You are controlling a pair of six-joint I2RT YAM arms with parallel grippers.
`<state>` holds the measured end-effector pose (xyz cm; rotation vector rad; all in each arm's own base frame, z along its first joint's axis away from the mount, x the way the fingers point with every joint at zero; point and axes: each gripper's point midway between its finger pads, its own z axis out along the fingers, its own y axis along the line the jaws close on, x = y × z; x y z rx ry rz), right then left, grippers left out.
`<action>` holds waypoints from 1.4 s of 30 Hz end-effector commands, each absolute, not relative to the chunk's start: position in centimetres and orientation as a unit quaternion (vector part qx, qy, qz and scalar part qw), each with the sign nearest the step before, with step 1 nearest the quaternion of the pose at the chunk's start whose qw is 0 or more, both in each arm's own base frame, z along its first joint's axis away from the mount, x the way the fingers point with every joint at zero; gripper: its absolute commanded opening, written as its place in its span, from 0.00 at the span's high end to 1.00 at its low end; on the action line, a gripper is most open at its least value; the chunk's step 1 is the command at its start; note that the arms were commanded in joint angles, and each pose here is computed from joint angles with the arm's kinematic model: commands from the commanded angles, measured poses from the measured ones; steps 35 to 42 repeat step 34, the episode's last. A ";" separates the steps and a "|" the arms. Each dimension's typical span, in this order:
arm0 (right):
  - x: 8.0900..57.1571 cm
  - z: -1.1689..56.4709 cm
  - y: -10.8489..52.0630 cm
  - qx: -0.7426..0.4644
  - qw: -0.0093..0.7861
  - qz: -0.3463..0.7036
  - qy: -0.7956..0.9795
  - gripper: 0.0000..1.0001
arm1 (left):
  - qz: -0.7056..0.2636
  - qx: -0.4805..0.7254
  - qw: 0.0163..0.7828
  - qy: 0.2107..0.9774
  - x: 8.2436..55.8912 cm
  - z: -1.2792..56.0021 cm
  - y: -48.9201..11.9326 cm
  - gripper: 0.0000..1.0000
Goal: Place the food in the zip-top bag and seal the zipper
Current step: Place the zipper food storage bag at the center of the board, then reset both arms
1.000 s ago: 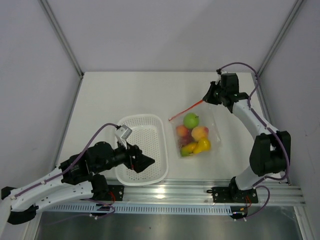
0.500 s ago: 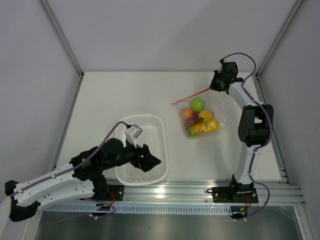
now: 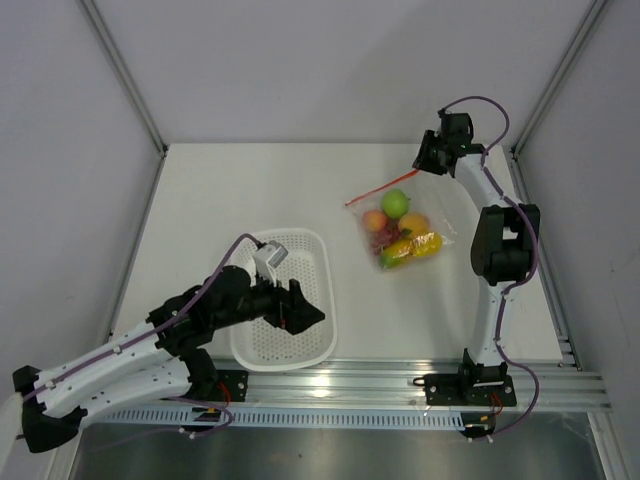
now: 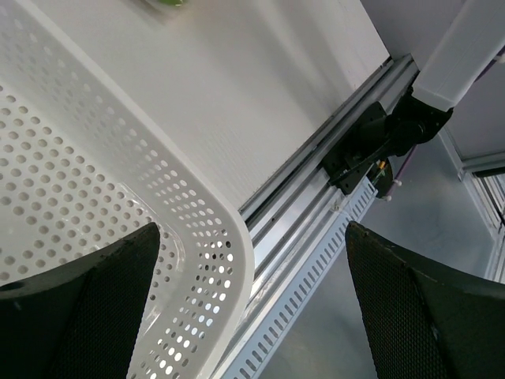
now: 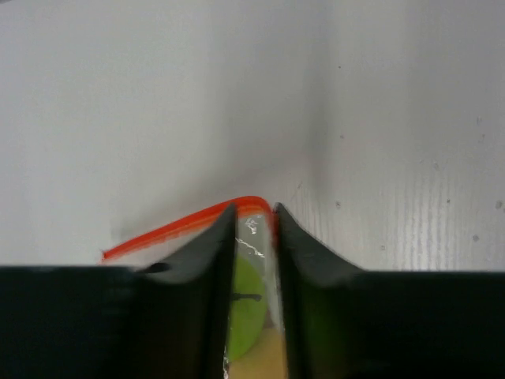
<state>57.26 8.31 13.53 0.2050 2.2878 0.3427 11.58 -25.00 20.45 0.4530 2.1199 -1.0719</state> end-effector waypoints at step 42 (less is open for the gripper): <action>20.4 25.6 10.7 0.137 0.513 0.335 0.778 0.00 | -0.517 -0.014 0.479 0.709 17.0 25.7 -16.3 0.01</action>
